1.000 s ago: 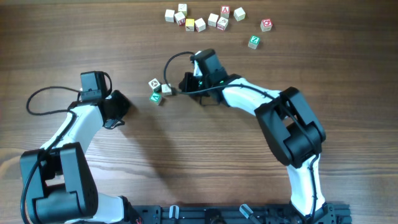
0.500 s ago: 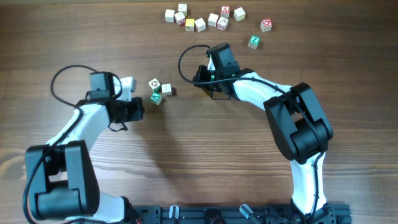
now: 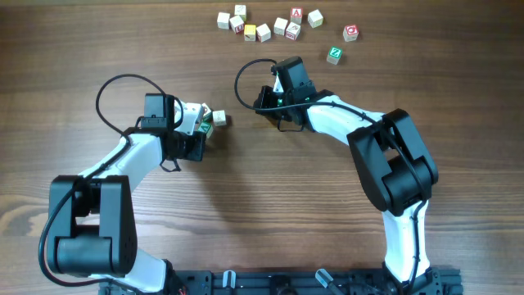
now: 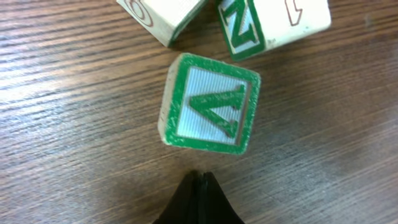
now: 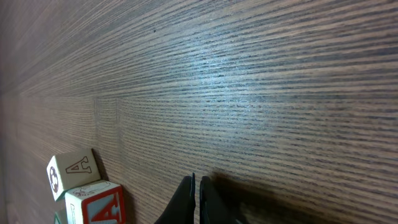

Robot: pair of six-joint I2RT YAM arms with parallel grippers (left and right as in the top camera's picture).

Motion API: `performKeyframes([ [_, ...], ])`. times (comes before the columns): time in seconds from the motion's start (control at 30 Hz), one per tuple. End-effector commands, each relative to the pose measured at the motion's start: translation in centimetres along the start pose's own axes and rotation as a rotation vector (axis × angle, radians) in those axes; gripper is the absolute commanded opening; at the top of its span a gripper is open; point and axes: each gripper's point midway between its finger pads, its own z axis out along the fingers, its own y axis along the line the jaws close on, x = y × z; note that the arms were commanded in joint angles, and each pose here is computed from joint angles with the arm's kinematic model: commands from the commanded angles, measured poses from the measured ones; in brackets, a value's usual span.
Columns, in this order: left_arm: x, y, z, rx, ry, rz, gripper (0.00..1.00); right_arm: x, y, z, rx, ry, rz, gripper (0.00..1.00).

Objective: Form a circle

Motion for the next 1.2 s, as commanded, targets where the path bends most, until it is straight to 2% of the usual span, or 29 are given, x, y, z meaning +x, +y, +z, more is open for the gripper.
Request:
performKeyframes([
  [0.0,1.0,1.5,0.8,-0.073,0.033,0.018,0.04,0.0,-0.6,0.4,0.016,0.000,0.019,0.06],
  [1.17,-1.1,-0.2,0.9,0.018,-0.053,0.039,0.04,0.1,-0.6,0.4,0.015,0.000,0.019,0.06],
])
